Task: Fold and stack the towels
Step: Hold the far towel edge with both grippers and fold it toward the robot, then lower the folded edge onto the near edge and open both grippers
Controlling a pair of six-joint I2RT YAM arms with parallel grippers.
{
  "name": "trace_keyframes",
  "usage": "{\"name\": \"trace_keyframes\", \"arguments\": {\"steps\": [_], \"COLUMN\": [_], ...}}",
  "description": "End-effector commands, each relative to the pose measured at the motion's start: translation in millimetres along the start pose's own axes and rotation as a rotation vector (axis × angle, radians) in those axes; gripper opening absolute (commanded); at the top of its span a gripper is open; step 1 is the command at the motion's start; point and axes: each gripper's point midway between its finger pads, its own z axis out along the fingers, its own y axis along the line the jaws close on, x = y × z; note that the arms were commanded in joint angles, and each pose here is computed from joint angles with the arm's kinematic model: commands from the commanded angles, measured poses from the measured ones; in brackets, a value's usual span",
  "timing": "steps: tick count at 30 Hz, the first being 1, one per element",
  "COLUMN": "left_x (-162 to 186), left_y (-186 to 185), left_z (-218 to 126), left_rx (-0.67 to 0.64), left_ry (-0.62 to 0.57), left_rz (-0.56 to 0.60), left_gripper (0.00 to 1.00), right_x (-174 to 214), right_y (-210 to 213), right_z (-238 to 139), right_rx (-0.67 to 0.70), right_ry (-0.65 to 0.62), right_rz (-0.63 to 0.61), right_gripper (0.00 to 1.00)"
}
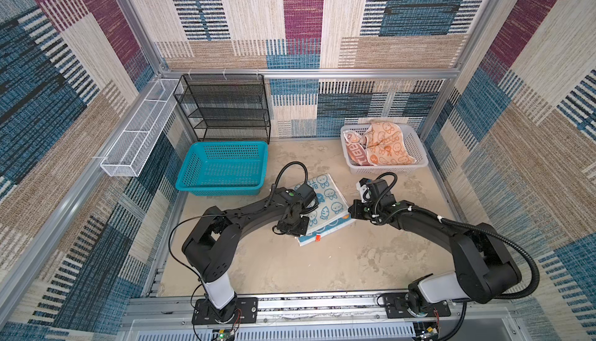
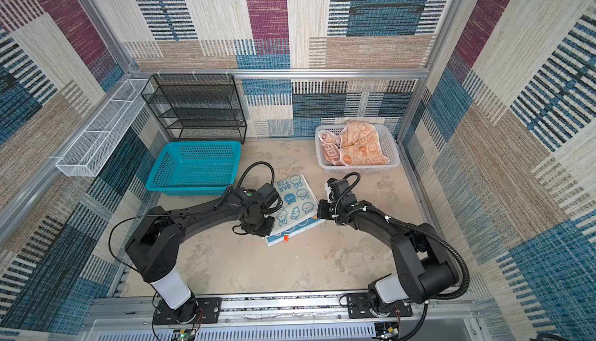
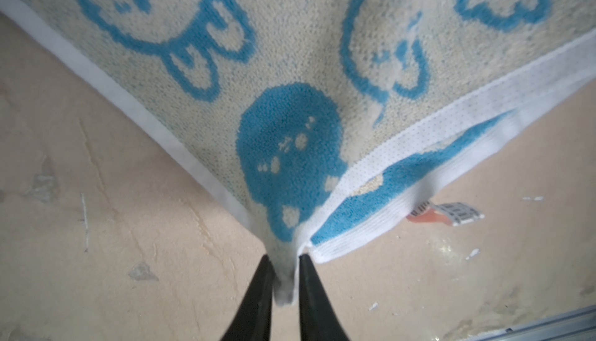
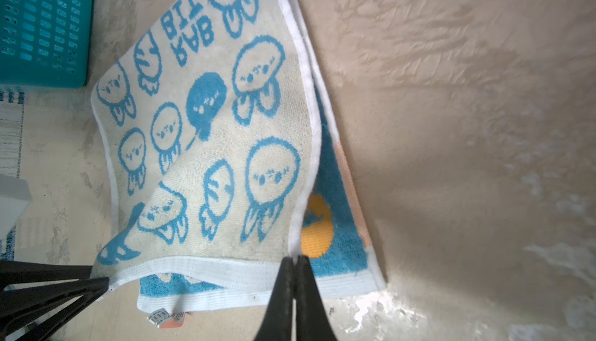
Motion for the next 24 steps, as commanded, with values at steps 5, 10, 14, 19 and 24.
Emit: {"name": "trace_keyframes", "arguments": {"steps": [5, 10, 14, 19, 24], "left_x": [-6, -13, -17, -36, -61], "left_y": [-14, -21, -22, -16, -4], "left_z": [-15, -26, -23, -13, -7], "left_rx": [0.075, 0.111, 0.118, 0.093, 0.094], "left_ry": [-0.048, -0.095, -0.113, -0.119, -0.127], "left_rz": [0.003, 0.006, 0.007, -0.023, -0.082], "left_gripper": [0.26, 0.28, 0.32, 0.36, 0.39], "right_x": [-3, -1, 0, 8, 17], "right_y": [-5, -11, -15, -26, -34], "right_z": [-7, -3, 2, 15, 22], "right_rx": [0.040, 0.060, 0.065, 0.086, 0.091], "right_ry": [-0.017, -0.008, -0.002, 0.026, 0.045], "right_rz": [-0.025, -0.031, -0.029, -0.025, -0.011], "right_gripper": [0.00, 0.00, 0.00, 0.00, 0.00]}}
